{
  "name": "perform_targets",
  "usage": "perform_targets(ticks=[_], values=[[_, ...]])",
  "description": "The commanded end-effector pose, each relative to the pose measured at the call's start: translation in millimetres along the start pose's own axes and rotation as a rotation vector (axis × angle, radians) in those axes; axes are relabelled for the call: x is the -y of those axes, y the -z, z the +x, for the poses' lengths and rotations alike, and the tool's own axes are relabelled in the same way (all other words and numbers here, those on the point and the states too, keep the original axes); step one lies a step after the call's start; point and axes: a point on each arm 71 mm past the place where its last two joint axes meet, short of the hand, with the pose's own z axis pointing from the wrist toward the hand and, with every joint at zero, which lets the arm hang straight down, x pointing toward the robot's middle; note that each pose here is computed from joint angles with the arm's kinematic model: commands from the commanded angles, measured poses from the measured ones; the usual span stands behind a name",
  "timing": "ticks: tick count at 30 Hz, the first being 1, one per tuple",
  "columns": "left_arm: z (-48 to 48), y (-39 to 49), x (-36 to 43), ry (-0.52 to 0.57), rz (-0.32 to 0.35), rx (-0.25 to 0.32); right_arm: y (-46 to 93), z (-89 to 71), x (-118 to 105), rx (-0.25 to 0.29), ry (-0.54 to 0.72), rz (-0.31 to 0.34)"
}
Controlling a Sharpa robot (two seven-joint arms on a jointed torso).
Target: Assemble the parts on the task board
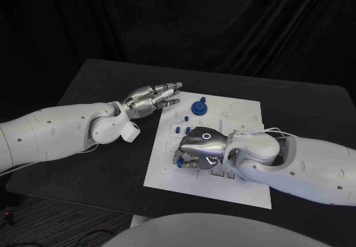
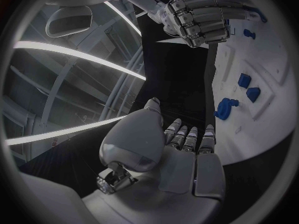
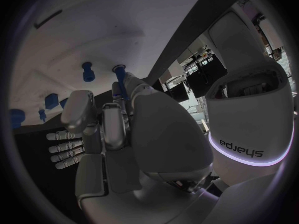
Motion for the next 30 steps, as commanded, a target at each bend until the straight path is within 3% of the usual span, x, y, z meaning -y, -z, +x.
perform_targets(ticks=[1,10,19,30], values=[[1.6,0.0,-0.2,0.011,0.007,-0.016,0.5,5.4,2.2,-0.023,0.002,0.030],[1.5,0.1,-0.5,0.012,0.003,-0.017,-0.2,6.3,2.0,-0.030,0.000,0.034],[1.9,0.0,-0.7,0.014,0.001,-0.020,1.4,9.7,4.6,-0.076,-0.006,0.067],[1.8,-0.3,-1.3,0.015,-0.002,-0.022,5.2,9.9,7.5,-0.073,-0.006,0.085]])
